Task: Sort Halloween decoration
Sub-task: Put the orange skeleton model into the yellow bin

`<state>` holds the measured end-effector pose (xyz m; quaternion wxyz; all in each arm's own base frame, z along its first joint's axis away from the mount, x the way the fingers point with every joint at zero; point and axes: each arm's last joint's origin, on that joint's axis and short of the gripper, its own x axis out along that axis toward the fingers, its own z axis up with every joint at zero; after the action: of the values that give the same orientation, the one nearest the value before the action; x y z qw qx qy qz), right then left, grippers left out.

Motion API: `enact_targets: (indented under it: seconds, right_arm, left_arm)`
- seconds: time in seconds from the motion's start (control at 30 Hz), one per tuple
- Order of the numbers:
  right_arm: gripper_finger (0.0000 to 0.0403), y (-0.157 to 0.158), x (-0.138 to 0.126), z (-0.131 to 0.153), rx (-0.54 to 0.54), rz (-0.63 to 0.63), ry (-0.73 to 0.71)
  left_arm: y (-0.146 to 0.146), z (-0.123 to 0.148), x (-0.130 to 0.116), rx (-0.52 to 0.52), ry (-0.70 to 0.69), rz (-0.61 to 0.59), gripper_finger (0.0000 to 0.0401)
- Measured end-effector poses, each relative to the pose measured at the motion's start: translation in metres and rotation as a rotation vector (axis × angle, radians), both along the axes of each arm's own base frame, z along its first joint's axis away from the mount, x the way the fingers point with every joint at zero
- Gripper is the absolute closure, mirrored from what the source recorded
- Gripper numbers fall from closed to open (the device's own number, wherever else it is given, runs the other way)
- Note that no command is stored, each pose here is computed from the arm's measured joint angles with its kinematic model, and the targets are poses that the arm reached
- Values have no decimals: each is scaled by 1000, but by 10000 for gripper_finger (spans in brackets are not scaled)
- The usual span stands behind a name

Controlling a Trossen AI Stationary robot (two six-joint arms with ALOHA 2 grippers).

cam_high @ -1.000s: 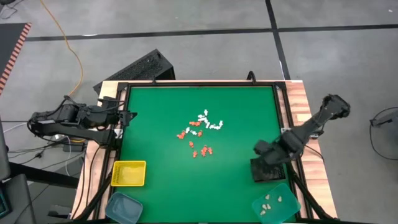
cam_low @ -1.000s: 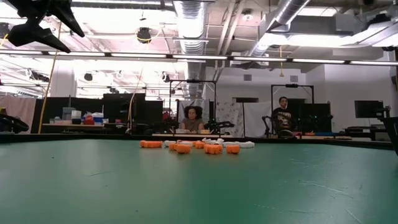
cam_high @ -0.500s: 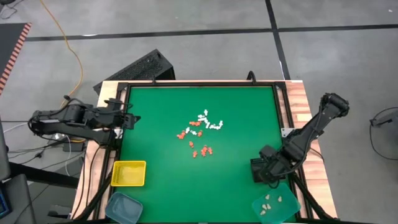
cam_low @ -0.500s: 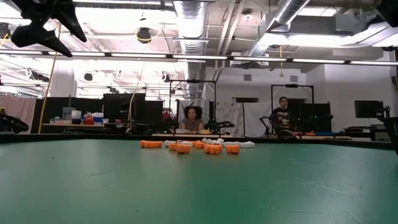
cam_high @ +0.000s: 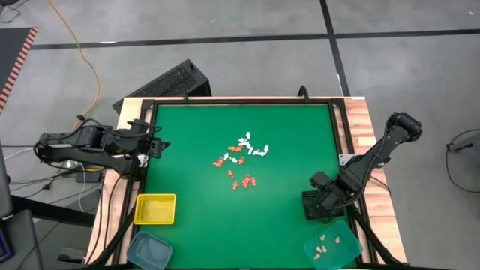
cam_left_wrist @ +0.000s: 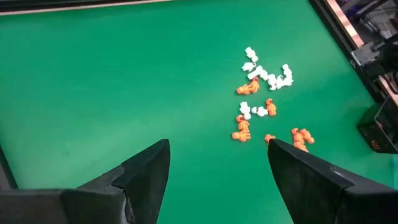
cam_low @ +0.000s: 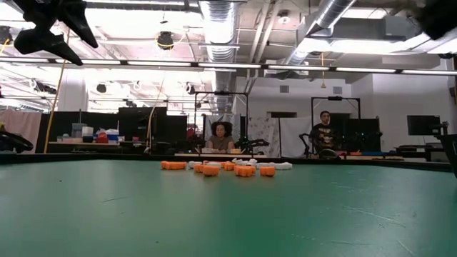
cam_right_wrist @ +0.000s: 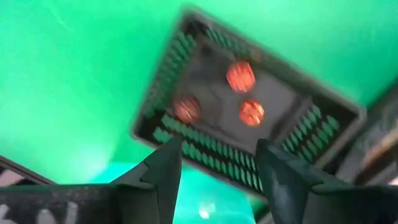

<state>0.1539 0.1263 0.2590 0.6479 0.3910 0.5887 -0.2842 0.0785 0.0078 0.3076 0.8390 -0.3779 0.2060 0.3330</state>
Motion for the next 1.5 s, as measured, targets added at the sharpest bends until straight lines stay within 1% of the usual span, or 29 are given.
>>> enact_targets:
  seconds: [0.17, 0.3, 0.4, 0.5, 0.6, 0.73, 0.9, 1.03, 1.13, 1.27, 1.33, 1.4, 1.5]
  right_arm:
    - [216, -18, 26, 18, -14, 13, -154]
    - [222, -40, 53, 30, -59, 52, -335]
    - [224, -60, 75, 32, -97, 58, -442]
    - [228, -79, 99, 26, -148, 62, -490]
    - [232, -89, 123, 11, -161, 101, -504]
    - [237, -91, 149, -17, -112, 166, -472]
    - [243, -88, 169, -51, -102, 188, -408]
    - [246, -87, 181, -65, -107, 203, -366]
    - [249, -84, 190, -68, -125, 248, -352]
    - [251, -90, 202, -54, -188, 296, -389]
    - [251, -95, 207, -43, -224, 299, -408]
    - [251, -100, 207, -34, -246, 289, -383]
    - [251, -99, 205, -27, -238, 280, -335]
  left_arm:
    - [0, 0, 0, 3, 0, -12, 140]
    - [0, 2, -1, 9, -10, -18, 140]
    - [0, 7, -4, 6, -31, -20, 140]
    - [0, 12, -9, 9, -61, -31, 140]
    - [1, 18, -15, 14, -99, -34, 140]
    - [1, 20, -22, 13, -122, -34, 140]
    - [2, 19, -26, 16, -128, -27, 140]
    - [2, 17, -28, 22, -102, -28, 140]
    - [2, 15, -30, 22, -79, -28, 140]
    - [2, 14, -30, 19, -67, -25, 140]
    - [2, 14, -30, 19, -68, -25, 140]
    - [2, 14, -31, 17, -66, -24, 140]
    - [2, 14, -31, 18, -62, -25, 140]
